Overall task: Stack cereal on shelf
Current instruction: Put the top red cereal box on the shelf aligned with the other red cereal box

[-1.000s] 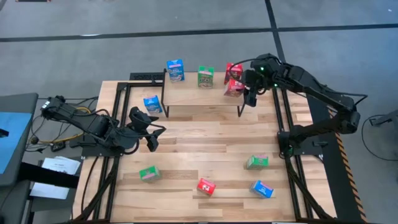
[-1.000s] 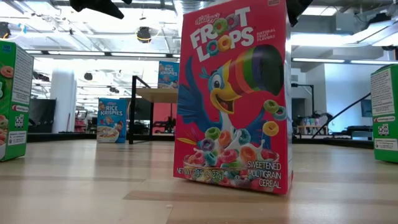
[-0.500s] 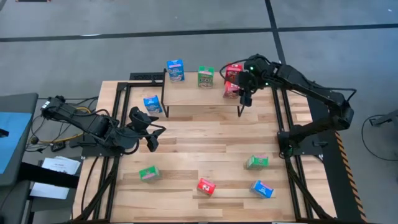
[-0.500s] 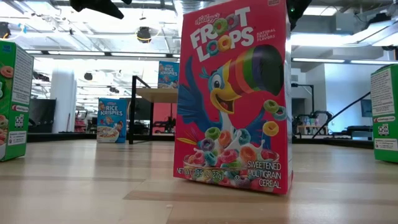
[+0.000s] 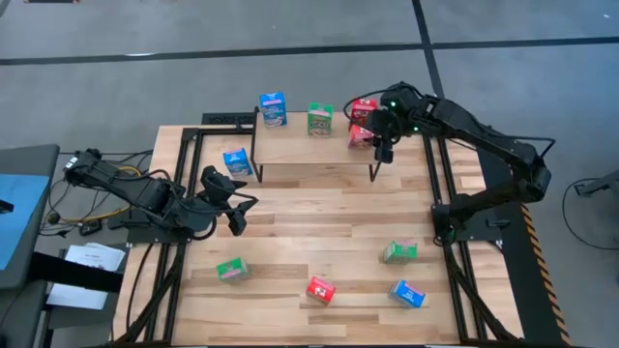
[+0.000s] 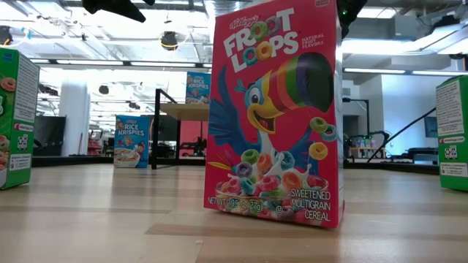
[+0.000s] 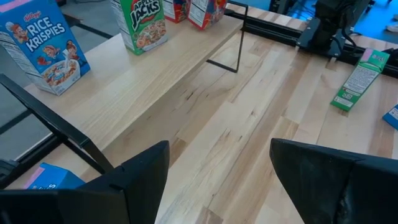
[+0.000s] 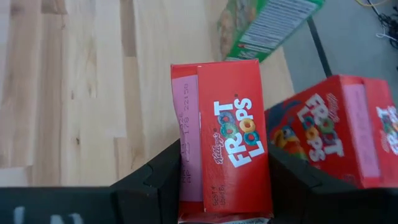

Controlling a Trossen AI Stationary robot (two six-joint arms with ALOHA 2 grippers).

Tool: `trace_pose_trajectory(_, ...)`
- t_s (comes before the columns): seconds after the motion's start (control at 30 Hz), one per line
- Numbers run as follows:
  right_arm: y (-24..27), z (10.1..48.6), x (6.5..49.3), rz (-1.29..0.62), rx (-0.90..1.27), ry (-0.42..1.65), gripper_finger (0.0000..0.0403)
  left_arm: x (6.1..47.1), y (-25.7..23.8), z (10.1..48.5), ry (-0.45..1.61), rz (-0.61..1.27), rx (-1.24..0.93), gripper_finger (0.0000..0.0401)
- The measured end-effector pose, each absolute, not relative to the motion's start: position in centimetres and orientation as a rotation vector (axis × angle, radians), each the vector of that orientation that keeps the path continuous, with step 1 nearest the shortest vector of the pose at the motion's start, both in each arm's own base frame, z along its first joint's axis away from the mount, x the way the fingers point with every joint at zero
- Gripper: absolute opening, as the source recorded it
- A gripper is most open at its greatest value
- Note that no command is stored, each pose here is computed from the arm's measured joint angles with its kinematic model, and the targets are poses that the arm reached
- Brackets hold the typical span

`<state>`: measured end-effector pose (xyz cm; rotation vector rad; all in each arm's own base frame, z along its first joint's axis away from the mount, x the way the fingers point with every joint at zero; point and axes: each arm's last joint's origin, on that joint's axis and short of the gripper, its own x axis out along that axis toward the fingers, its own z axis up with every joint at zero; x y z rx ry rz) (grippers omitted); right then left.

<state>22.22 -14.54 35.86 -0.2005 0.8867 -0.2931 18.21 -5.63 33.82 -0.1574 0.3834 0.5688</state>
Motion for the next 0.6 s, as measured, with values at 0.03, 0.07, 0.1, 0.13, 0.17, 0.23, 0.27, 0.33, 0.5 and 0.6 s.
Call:
trace_pose_trajectory(0.03, -14.53, 35.87, 22.23, -0.293, -0.201, 0.886, 0.0200, 18.21, -5.63, 33.82, 0.383, 0.569, -0.158, 0.0268)
trace_pose_trajectory(0.07, -14.53, 35.88, 22.23, -0.293, -0.201, 0.885, 0.0200, 18.21, -5.63, 33.82, 0.383, 0.569, -0.158, 0.0268)
trace_pose_trajectory(0.1, -14.55, 35.86, 22.22, -0.294, -0.201, 0.886, 0.0200, 18.21, -5.63, 33.82, 0.383, 0.569, -0.158, 0.0268)
trace_pose_trajectory(0.13, -14.55, 35.86, 22.22, -0.294, -0.201, 0.886, 0.0200, 18.21, -5.63, 33.81, 0.384, 0.569, -0.158, 0.0268)
trace_pose_trajectory(0.17, -14.57, 35.87, 22.21, -0.295, -0.201, 0.886, 0.0200, 18.21, -5.63, 33.82, 0.383, 0.569, -0.158, 0.0268)
trace_pose_trajectory(0.23, -14.57, 35.88, 22.22, -0.296, -0.202, 0.885, 0.0200, 18.21, -5.63, 33.82, 0.383, 0.569, -0.159, 0.0268)
trace_pose_trajectory(0.27, -14.59, 35.88, 22.22, -0.303, -0.205, 0.888, 0.0201, 18.21, -5.63, 33.81, 0.383, 0.569, -0.159, 0.0268)
trace_pose_trajectory(0.33, -14.65, 35.88, 22.18, -0.334, -0.217, 0.902, 0.0207, 18.21, -5.63, 33.82, 0.383, 0.569, -0.160, 0.0268)
trace_pose_trajectory(0.5, -14.76, 35.88, 22.11, -0.369, -0.230, 0.917, 0.0237, 18.22, -5.63, 33.81, 0.383, 0.569, -0.161, 0.0268)
trace_pose_trajectory(0.6, -14.72, 35.89, 22.13, -0.366, -0.231, 0.916, 0.0251, 18.21, -5.63, 33.81, 0.383, 0.569, -0.161, 0.0268)
